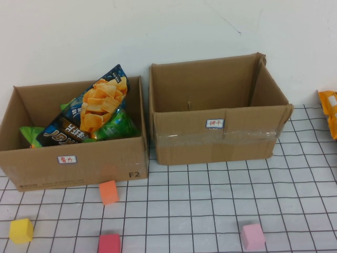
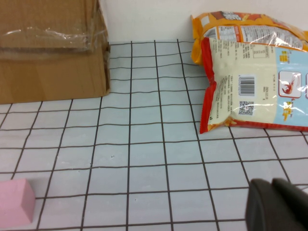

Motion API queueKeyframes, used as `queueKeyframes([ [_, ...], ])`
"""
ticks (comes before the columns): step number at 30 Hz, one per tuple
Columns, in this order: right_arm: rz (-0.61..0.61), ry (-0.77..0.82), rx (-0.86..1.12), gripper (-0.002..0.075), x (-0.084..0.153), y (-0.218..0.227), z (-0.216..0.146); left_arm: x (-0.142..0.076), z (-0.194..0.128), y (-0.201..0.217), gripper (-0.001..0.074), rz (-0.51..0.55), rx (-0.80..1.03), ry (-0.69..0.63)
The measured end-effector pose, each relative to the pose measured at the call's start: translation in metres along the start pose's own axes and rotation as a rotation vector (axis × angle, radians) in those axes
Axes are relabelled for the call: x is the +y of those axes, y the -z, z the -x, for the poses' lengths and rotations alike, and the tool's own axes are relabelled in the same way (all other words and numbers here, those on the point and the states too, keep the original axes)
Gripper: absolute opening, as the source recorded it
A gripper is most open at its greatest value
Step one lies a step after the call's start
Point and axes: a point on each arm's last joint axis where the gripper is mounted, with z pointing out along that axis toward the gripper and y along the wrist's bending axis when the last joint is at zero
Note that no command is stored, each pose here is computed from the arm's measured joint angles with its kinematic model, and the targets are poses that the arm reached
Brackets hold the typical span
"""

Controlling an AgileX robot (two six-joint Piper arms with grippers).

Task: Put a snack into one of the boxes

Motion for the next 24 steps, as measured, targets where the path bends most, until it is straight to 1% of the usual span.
queueKeyframes([
  [24,-0.001,0.002,0.000,-0.0001,-0.0001,0.0000,0.0000,-0.0001,-0.0003,0.0003,-0.0002,-0.001,0.011,0.000],
])
